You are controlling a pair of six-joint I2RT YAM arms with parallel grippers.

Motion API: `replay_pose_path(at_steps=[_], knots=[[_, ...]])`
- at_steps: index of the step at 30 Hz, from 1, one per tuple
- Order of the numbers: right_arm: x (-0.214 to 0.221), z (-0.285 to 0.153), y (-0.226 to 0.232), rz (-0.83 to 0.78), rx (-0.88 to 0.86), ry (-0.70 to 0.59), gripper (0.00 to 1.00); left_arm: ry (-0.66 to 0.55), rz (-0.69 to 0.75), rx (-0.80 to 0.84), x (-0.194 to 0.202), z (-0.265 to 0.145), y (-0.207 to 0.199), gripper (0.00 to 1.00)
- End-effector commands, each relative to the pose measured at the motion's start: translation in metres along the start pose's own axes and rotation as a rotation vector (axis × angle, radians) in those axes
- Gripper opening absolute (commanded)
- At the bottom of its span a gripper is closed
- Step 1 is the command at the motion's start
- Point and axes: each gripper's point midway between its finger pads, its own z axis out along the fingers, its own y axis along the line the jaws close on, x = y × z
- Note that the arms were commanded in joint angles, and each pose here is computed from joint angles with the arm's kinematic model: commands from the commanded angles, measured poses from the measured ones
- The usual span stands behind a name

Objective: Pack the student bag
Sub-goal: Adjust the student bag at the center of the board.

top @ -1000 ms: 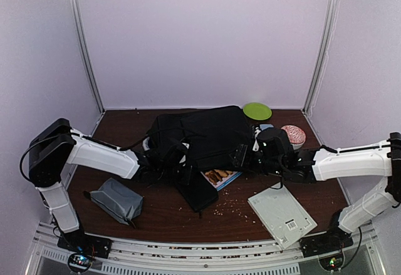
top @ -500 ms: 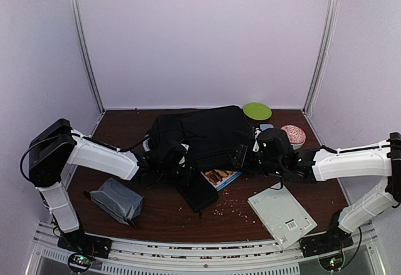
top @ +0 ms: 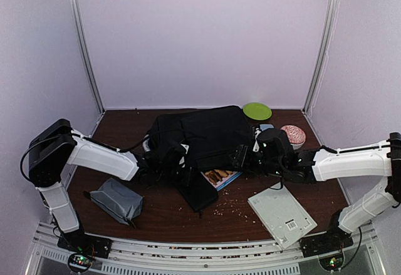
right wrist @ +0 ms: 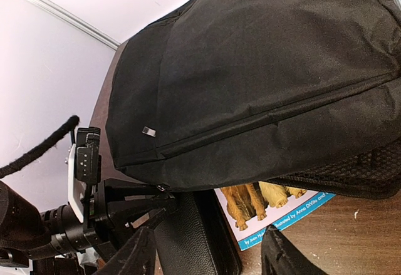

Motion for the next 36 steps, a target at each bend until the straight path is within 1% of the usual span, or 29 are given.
replay_pose_path(at_steps=[1, 3, 5, 16, 20, 21, 25, 27, 31, 36], knots=[[-0.001, 0.0, -0.007, 0.008, 0.016, -0.013, 0.57, 0.02, -0.015, 0.008, 0.01, 0.001, 0.004, 0.24], [-0.001, 0.0, -0.007, 0.011, 0.015, -0.014, 0.57, 0.021, -0.016, 0.008, 0.011, 0.001, 0.004, 0.23], [-0.001, 0.0, -0.007, 0.009, 0.016, -0.013, 0.57, 0.023, -0.016, 0.007, 0.011, 0.001, 0.005, 0.21], [-0.001, 0.0, -0.007, 0.015, 0.01, -0.015, 0.54, 0.027, -0.009, 0.008, 0.012, 0.0, 0.005, 0.0], [0.001, 0.003, -0.003, 0.043, -0.005, -0.007, 0.54, 0.021, -0.004, 0.013, 0.011, -0.003, 0.004, 0.0], [0.002, 0.005, -0.003, 0.057, -0.007, -0.002, 0.55, 0.019, -0.002, 0.016, 0.01, -0.004, 0.004, 0.0], [0.013, 0.02, -0.003, 0.151, -0.019, 0.037, 0.67, 0.005, 0.013, 0.033, 0.007, -0.011, 0.001, 0.0], [0.021, 0.03, -0.002, 0.203, -0.027, 0.066, 0.71, -0.003, 0.017, 0.04, 0.005, -0.014, -0.001, 0.0], [0.035, 0.048, 0.001, 0.318, -0.055, 0.113, 0.72, -0.002, 0.03, 0.065, 0.003, -0.018, -0.005, 0.0], [0.04, 0.066, 0.015, 0.398, -0.104, 0.144, 0.69, -0.004, 0.041, 0.082, 0.002, -0.02, -0.008, 0.0]])
